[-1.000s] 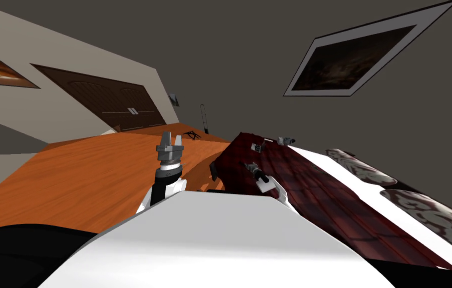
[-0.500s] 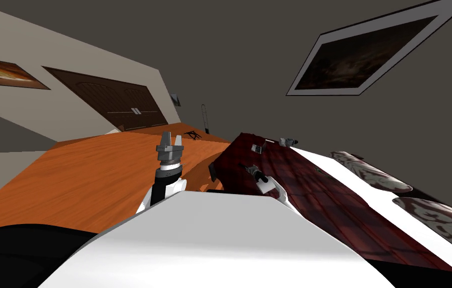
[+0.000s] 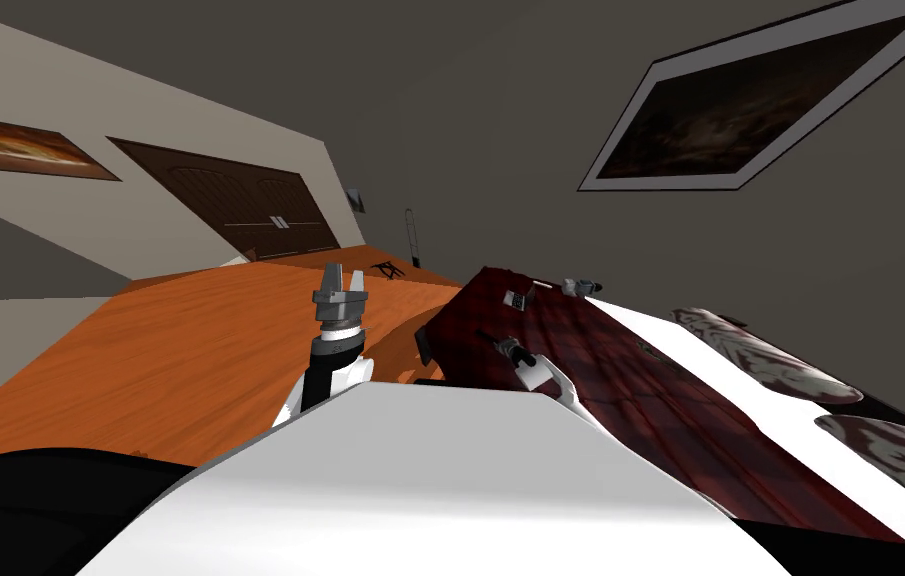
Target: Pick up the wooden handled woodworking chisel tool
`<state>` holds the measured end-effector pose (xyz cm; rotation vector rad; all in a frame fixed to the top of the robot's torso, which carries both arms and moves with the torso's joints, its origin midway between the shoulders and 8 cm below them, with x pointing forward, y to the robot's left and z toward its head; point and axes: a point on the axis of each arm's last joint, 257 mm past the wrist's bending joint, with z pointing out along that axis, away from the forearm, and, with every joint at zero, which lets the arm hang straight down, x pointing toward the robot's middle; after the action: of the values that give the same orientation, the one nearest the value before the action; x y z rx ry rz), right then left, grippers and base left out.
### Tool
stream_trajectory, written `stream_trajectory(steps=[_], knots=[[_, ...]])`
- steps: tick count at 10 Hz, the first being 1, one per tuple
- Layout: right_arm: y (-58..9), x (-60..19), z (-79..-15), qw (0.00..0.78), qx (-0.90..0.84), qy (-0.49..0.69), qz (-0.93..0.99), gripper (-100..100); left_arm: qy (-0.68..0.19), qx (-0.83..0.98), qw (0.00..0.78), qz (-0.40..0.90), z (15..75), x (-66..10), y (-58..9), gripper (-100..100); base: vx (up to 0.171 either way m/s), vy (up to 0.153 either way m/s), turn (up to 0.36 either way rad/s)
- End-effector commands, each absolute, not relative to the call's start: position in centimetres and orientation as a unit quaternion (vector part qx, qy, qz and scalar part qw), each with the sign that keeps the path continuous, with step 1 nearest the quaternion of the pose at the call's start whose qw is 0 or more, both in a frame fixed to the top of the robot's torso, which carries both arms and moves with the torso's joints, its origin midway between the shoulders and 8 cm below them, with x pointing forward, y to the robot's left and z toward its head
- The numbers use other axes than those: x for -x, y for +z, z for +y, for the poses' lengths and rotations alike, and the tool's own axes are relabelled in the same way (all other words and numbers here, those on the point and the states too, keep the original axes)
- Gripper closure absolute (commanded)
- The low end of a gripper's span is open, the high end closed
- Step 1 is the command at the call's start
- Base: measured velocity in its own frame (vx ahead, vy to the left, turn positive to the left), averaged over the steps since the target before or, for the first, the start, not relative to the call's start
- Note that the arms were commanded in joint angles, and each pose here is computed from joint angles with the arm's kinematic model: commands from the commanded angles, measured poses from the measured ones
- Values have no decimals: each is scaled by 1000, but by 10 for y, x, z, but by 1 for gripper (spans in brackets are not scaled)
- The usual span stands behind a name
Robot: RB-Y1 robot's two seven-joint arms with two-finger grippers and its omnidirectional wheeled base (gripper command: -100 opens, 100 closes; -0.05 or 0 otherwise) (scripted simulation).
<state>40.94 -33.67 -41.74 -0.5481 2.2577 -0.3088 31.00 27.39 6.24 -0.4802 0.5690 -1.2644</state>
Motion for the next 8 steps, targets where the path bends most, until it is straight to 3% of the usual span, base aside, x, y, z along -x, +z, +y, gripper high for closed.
stream_trajectory(steps=[1, 8], knots=[[-430, -399, -345, 361, 240, -135, 891, -100, -577, 219, 743, 260, 274, -310, 62, 0, 55, -42, 39], [-485, -338, -374, 246, 306, -162, 905, -100, -577, 219, 743, 260, 274, -310, 62, 0, 53, -57, 41]])
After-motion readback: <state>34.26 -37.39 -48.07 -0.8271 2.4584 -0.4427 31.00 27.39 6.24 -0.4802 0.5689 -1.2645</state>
